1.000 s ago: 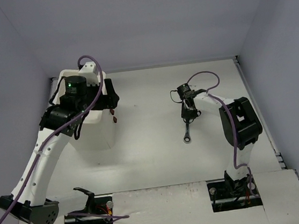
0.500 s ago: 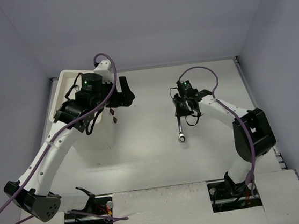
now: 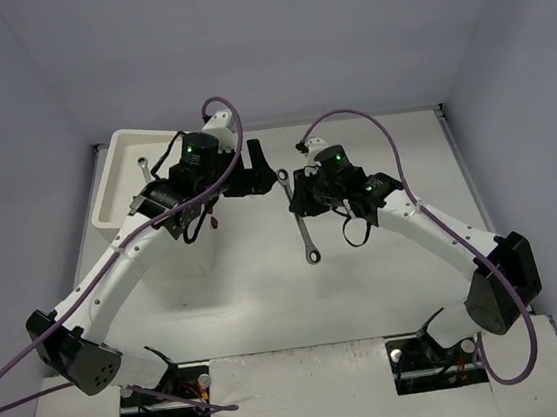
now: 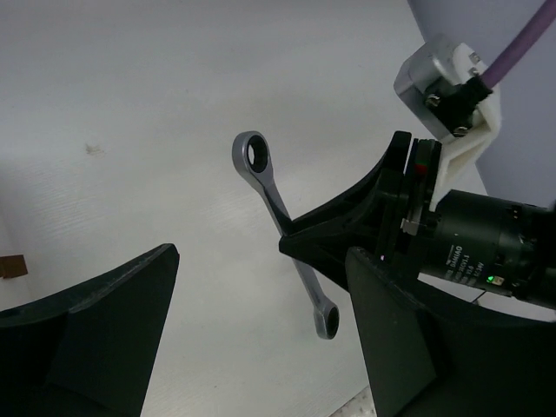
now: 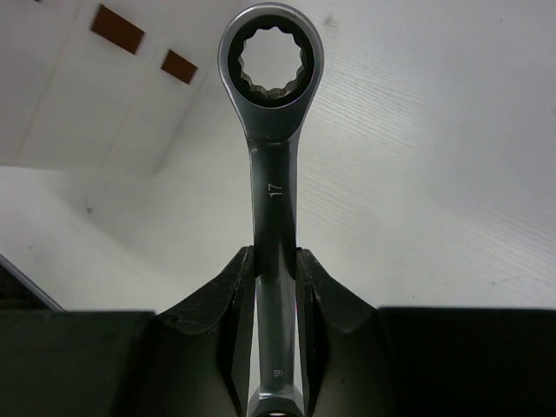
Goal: Sort the tools into containers
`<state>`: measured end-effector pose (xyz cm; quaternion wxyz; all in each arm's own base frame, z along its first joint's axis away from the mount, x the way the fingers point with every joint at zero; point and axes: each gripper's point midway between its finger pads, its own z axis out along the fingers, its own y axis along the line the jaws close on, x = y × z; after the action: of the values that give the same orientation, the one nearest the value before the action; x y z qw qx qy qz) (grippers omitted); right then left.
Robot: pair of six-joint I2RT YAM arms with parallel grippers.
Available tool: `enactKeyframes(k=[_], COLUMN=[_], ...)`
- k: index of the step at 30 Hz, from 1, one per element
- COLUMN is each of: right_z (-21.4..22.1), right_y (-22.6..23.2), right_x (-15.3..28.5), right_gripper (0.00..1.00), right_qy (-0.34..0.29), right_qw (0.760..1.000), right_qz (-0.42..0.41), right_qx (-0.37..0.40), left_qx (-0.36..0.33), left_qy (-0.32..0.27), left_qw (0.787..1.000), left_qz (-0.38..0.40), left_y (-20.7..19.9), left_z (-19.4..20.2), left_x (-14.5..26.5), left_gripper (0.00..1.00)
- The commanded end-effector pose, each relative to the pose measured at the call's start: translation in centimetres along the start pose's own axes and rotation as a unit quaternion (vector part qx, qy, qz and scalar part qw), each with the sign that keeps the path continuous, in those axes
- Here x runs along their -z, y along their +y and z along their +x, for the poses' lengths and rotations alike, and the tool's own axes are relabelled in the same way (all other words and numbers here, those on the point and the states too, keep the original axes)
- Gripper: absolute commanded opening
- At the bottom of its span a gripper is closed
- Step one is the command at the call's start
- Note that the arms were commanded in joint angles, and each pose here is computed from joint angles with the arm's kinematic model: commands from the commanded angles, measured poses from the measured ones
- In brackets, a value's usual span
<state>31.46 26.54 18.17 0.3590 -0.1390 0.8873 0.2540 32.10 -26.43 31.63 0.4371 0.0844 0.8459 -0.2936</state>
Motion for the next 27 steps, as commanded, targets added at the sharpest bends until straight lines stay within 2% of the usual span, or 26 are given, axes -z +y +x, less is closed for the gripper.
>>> enactKeyframes(k=[1,14,22,25,27], right_z=[-7.6,-9.1,-10.1,-10.3,-10.4], right_y=[5.5,9.3,10.4,10.5,10.6], right_x=[4.3,5.9,6.8,7.1,7.2], right_gripper=[0.0,0.0,0.0,0.0,0.0], right_qy=[-0.126,-0.162,-0.18,-0.189,-0.193], right_qw=[0.988,0.973,0.966,0.963,0.962], right_qz=[-0.091,-0.161,-0.185,-0.19,-0.192], right_qx=[0.02,0.021,0.017,0.018,0.018], left_qx=[0.026,0.058,0.059,0.061,0.063], left_qy=[-0.065,-0.084,-0.085,-0.078,-0.072], left_qw=[0.997,0.995,0.995,0.995,0.995], left_qz=[0.025,0.005,0.002,0.003,0.01], left_y=[-2.2,-1.7,-1.5,-1.5,-1.6], left_z=[-3.2,-3.1,-2.9,-2.5,-2.1], left_x=[0.0,-1.9,-2.8,-3.3,-3.6], left_gripper=[0.75,0.73,0.6,0.51,0.38])
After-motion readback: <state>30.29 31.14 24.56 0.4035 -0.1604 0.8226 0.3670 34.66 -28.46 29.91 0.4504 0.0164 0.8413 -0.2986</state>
